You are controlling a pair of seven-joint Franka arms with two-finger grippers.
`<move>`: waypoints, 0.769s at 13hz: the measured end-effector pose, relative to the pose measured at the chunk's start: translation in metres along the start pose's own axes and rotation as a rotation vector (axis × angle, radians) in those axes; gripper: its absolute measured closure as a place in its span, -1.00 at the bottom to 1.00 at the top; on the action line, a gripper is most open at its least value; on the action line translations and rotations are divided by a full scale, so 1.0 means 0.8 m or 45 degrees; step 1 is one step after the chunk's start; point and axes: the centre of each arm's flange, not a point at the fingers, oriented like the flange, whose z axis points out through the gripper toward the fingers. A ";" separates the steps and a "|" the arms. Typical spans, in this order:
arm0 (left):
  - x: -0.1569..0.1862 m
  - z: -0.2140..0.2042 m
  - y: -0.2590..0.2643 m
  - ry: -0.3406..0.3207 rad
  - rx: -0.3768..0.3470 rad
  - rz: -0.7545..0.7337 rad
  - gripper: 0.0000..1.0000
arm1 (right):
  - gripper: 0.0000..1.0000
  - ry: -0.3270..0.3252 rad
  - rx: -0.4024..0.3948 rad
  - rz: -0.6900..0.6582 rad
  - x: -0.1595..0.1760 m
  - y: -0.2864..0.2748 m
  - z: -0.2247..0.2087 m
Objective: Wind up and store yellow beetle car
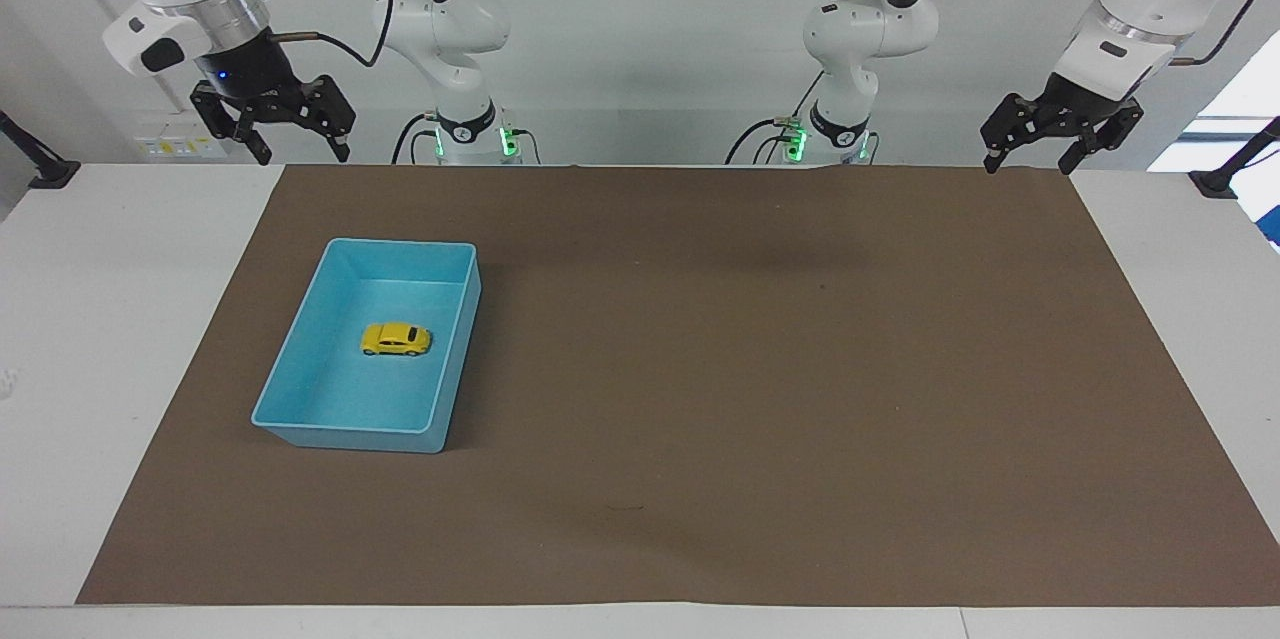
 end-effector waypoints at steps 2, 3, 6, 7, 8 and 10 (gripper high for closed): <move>0.000 0.000 0.000 0.000 0.000 0.000 -1.00 | -1.00 0.000 -0.002 0.004 0.000 0.002 0.000; 0.000 0.000 0.000 0.000 0.000 0.000 -1.00 | -1.00 0.000 -0.004 0.005 0.000 0.003 0.000; 0.000 0.000 0.000 0.000 0.000 0.000 -1.00 | -1.00 0.000 -0.011 0.003 0.000 0.002 0.000; 0.000 0.000 0.000 0.000 0.000 0.000 -1.00 | -1.00 -0.001 -0.030 0.003 0.000 0.004 0.000; 0.000 0.000 0.000 0.000 0.000 0.000 -1.00 | -1.00 -0.002 -0.047 0.003 -0.001 0.005 0.000; 0.000 0.000 0.000 0.000 0.000 0.000 -1.00 | -1.00 -0.003 -0.064 0.006 -0.001 0.008 -0.001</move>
